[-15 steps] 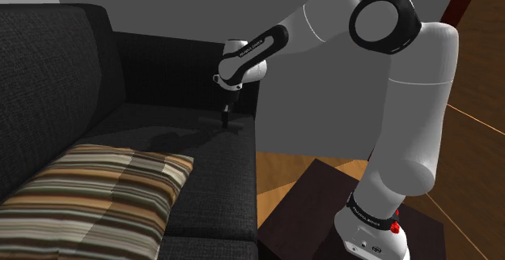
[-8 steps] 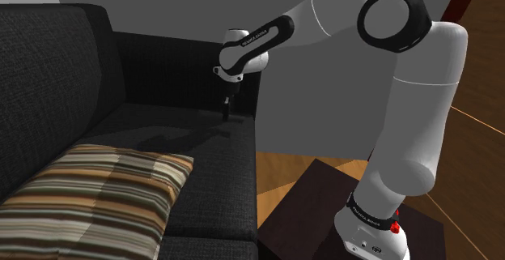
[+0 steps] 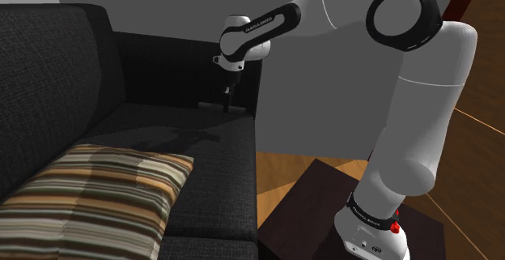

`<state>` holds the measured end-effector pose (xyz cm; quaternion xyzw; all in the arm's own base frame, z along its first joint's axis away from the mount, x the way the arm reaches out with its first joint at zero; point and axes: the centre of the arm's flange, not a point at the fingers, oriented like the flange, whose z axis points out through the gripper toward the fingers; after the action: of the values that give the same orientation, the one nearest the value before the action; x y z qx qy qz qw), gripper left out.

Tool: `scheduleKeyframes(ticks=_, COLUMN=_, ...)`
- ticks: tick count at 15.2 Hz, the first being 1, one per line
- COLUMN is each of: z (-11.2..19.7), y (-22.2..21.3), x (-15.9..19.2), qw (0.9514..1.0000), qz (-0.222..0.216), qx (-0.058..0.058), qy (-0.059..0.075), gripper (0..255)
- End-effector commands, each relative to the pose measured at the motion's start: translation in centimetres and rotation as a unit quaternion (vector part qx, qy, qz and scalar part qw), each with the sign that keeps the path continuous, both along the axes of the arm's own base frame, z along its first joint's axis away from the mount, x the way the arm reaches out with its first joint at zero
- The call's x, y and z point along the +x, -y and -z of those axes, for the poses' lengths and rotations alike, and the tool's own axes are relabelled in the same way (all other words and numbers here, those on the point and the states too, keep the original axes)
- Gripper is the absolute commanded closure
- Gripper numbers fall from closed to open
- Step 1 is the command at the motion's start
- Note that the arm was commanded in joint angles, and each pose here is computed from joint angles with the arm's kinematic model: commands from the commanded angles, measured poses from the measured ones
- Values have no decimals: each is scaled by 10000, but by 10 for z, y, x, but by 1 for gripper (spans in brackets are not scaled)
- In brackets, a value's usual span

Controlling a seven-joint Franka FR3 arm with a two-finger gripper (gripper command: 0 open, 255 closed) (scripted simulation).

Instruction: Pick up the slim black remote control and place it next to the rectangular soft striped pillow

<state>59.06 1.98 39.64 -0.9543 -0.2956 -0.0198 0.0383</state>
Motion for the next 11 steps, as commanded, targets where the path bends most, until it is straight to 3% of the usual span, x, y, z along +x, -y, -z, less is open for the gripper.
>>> scheduleKeyframes(ticks=1, z=-11, y=0, x=0, qw=10000, qz=0, qx=0, qy=-1, gripper=255)
scheduleKeyframes(ticks=11, z=-63, y=0, x=0, qw=10000, qz=0, qx=0, qy=-1, gripper=255)
